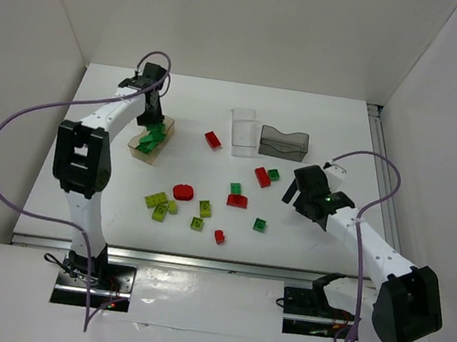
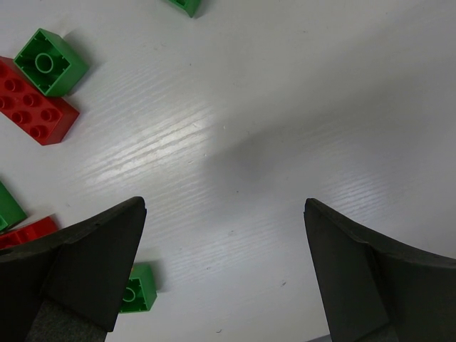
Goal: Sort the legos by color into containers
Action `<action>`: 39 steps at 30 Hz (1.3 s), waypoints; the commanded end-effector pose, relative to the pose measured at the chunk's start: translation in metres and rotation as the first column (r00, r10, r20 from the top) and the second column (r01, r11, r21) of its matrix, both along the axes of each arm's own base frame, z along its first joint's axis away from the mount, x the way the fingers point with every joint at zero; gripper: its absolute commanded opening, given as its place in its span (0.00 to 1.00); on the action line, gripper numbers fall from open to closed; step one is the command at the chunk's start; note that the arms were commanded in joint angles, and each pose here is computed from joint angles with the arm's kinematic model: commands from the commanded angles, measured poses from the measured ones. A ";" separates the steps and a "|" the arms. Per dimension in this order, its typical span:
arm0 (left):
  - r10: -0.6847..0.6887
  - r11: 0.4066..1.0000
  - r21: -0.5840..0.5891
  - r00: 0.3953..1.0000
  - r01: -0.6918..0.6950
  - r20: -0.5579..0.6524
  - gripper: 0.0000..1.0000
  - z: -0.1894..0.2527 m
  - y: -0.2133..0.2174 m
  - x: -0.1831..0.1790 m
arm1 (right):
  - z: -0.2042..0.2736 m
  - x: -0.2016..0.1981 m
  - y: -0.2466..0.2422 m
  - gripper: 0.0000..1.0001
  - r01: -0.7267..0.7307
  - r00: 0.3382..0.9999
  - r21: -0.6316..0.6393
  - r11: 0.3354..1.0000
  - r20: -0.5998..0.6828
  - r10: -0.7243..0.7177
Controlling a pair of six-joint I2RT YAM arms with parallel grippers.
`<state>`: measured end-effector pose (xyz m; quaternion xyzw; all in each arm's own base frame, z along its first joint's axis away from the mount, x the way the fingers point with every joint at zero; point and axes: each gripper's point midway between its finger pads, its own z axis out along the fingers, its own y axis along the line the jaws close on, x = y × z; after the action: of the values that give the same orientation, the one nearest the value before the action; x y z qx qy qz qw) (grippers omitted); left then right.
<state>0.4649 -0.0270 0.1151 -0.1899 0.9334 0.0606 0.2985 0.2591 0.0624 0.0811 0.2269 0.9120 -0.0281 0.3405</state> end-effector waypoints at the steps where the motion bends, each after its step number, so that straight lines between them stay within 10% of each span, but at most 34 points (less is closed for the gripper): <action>1: -0.022 0.999 -0.036 0.999 0.021 -0.032 0.45 -0.010 -0.011 0.013 | 0.016 0.012 0.006 1.00 -0.007 0.999 0.010 1.000 0.053 0.006; 6: -0.038 0.998 -0.052 0.999 0.038 -0.007 0.85 -0.002 -0.023 0.018 | 0.018 0.011 0.003 1.00 -0.001 0.999 -0.002 1.000 0.048 0.001; 13: -0.306 0.946 -0.077 0.947 0.314 0.094 0.74 0.043 -0.111 -0.027 | 0.017 0.010 0.001 1.00 0.011 0.999 -0.004 1.000 0.052 -0.011; 22: -0.689 0.701 -0.242 0.724 0.670 0.008 0.96 -0.017 -0.261 -0.118 | 0.016 0.006 -0.001 1.00 0.011 0.998 -0.002 1.000 0.056 -0.011; 30: -0.437 0.887 -0.197 0.897 0.417 -0.070 0.91 -0.036 -0.303 -0.134 | 0.019 0.006 -0.002 1.00 0.023 0.997 0.002 1.000 0.071 -0.023; 39: -0.293 0.952 -0.126 0.952 0.280 -0.093 0.75 -0.061 -0.292 -0.127 | 0.020 0.005 -0.003 1.00 0.016 0.997 -0.004 1.000 0.069 -0.016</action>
<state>0.3288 -0.3324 0.0579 -0.0190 0.9714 -0.0591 0.2293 0.2614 0.0614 0.0911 0.2296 0.9060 -0.0234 0.3549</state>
